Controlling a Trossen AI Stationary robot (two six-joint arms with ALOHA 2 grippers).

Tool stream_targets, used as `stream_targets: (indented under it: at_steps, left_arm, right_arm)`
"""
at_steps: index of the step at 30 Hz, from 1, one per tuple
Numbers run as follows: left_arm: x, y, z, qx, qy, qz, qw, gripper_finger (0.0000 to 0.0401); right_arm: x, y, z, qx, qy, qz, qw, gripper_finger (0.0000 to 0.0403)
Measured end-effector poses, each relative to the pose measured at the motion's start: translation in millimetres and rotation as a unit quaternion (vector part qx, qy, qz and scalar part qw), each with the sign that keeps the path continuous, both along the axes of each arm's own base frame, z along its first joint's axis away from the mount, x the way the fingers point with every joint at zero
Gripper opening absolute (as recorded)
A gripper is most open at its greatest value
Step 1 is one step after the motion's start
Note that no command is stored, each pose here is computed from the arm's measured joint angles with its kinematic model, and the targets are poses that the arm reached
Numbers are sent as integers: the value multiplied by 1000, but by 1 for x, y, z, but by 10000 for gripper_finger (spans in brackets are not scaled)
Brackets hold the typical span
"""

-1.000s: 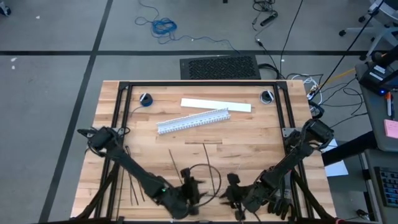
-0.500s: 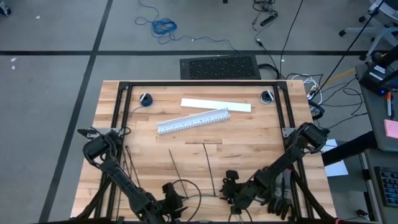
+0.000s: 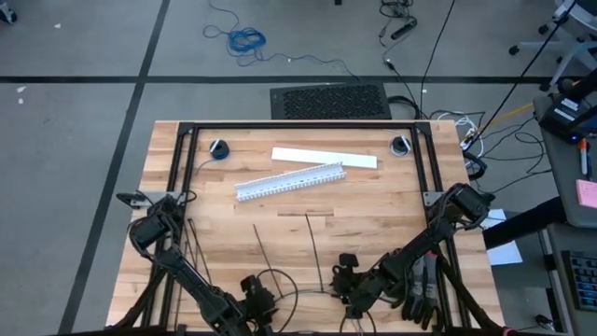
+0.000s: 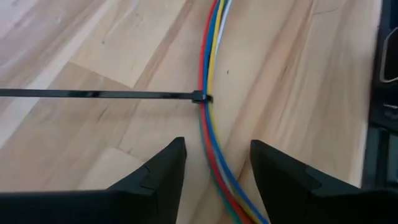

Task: Ziptie cables
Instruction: Put the colored ziptied cables into the white cable duct

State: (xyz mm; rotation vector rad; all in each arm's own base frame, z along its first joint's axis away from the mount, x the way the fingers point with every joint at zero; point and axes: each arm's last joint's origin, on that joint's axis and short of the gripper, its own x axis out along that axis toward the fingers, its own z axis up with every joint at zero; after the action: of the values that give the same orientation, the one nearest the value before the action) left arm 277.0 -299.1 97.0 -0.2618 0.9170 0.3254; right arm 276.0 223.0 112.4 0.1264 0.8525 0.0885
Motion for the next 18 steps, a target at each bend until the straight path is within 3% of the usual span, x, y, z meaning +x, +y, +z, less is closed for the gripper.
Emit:
stream_targets:
  at_steps: [8, 15, 18]
  left_arm:
    - [3, 15, -6, 54, 22, 7, 998, 95]
    - [3, 50, -9, 198, 74, 19, 977, 23]
    - [2, 63, -11, 245, 93, 26, 965, 13]
  right_arm:
    - [-2, -10, -4, -25, 44, -23, 998, 95]
    - [5, -30, -7, -65, 70, -26, 995, 15]
    - [12, -41, -8, -82, 72, -24, 994, 5]
